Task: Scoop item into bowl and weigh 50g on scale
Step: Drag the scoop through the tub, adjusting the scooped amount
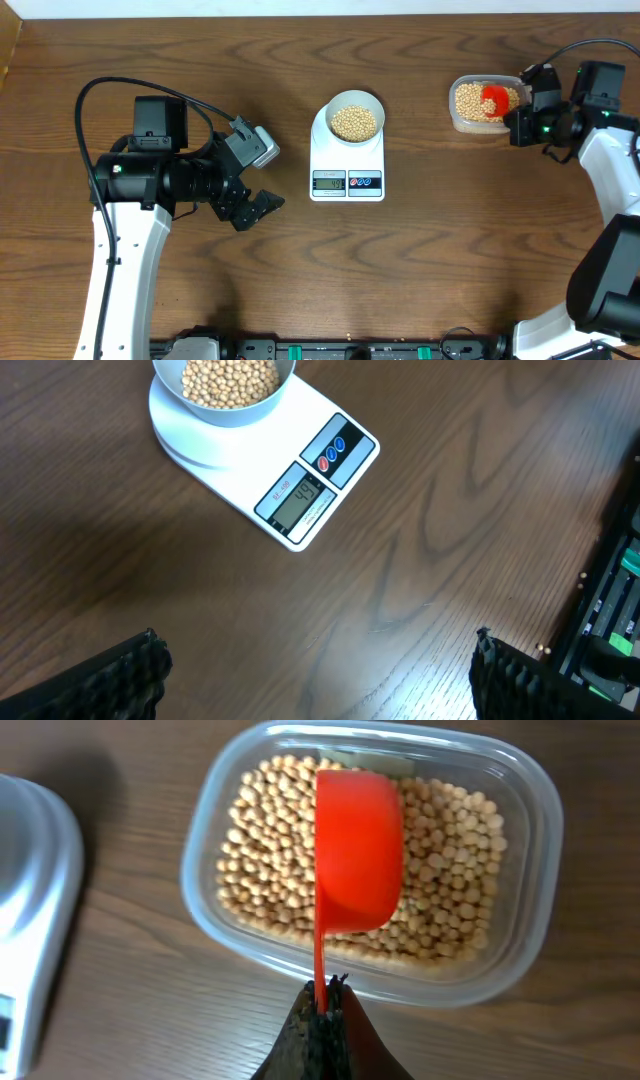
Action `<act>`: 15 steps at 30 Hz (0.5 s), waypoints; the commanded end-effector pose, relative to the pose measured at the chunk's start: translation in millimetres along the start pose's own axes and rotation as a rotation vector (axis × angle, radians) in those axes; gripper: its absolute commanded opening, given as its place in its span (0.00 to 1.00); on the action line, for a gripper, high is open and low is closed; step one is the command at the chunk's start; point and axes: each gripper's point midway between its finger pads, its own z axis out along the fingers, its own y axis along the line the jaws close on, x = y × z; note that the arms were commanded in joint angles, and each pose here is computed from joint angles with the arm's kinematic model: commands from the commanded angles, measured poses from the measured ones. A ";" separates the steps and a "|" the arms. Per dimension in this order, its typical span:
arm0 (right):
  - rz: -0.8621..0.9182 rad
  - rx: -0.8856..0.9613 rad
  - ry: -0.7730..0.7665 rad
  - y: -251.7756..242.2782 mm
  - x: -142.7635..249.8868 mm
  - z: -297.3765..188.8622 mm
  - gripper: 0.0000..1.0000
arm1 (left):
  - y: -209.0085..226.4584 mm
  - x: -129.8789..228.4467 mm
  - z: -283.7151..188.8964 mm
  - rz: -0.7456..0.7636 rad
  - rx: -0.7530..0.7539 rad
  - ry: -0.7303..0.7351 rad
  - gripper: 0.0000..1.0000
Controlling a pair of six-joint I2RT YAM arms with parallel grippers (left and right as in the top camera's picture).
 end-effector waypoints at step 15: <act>0.178 -0.417 -0.203 19.8 -20.1 -42.3 0.01 | 0.0 -5.0 -3.9 0.003 -0.002 -0.017 0.98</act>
